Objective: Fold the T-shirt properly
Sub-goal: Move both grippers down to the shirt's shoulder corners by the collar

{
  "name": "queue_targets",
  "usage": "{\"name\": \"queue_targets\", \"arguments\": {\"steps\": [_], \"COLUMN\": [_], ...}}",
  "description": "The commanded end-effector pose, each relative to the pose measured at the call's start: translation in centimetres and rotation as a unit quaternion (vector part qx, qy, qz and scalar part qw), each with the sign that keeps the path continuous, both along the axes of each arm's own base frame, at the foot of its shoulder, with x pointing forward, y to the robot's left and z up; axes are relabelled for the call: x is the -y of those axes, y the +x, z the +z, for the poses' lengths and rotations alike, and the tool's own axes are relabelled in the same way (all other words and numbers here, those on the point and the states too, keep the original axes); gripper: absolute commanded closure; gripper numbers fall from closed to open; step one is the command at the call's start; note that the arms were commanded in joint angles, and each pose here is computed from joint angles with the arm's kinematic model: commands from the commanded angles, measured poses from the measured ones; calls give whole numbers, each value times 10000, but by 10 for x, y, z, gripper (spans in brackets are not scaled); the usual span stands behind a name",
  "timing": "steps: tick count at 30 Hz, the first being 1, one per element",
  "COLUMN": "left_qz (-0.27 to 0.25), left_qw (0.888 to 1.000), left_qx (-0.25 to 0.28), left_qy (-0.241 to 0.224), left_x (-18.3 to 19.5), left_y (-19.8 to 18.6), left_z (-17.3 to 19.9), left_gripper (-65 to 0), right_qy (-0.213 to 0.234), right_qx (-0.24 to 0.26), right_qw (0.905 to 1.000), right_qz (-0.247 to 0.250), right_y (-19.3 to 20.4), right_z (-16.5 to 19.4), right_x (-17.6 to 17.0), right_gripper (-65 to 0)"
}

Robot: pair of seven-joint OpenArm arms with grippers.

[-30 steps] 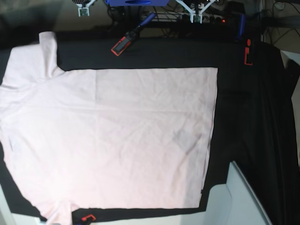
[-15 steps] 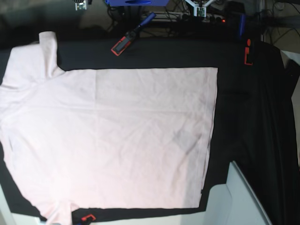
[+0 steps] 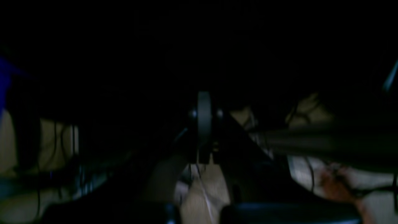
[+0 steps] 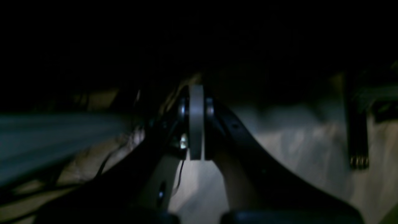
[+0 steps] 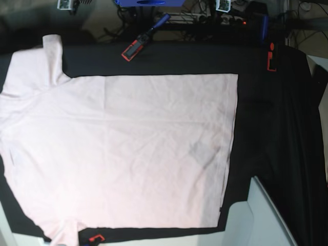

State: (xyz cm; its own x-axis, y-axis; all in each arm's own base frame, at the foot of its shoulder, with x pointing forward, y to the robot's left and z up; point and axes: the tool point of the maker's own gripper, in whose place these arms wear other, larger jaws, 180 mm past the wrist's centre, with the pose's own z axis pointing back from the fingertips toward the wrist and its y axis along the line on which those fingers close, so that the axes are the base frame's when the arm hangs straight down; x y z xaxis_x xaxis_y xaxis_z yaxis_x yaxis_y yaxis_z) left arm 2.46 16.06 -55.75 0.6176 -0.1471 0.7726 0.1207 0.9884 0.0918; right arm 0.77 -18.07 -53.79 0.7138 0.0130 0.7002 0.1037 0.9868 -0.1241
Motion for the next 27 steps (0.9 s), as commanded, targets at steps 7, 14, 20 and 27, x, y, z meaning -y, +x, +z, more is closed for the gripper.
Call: {"name": "queue_targets", "arguments": {"steps": [7,14,20,27], "left_qz": [727,595,317,506], "left_qw": [9912,9844,9883,9912], "left_qx": [1095,1643,1490,1219], "left_qy": [-173,-184,-109,86], "left_x": [-20,-37,-39,-58], "left_y": [30,73,106,119], "left_z": [56,108,126,121], "left_gripper": [0,0,0,0], "right_qy": [-441,-687,-786,-892], "right_qx": [980,1663,1436,1444], "right_qw": [9940,9835,9854,9817], "right_qz": [-212,-196,-468,-867], "right_y": [29,70,111,139], "right_z": [71,125,146,170], "right_x": [25,34,55,82], "right_gripper": [0,0,0,-44]}}
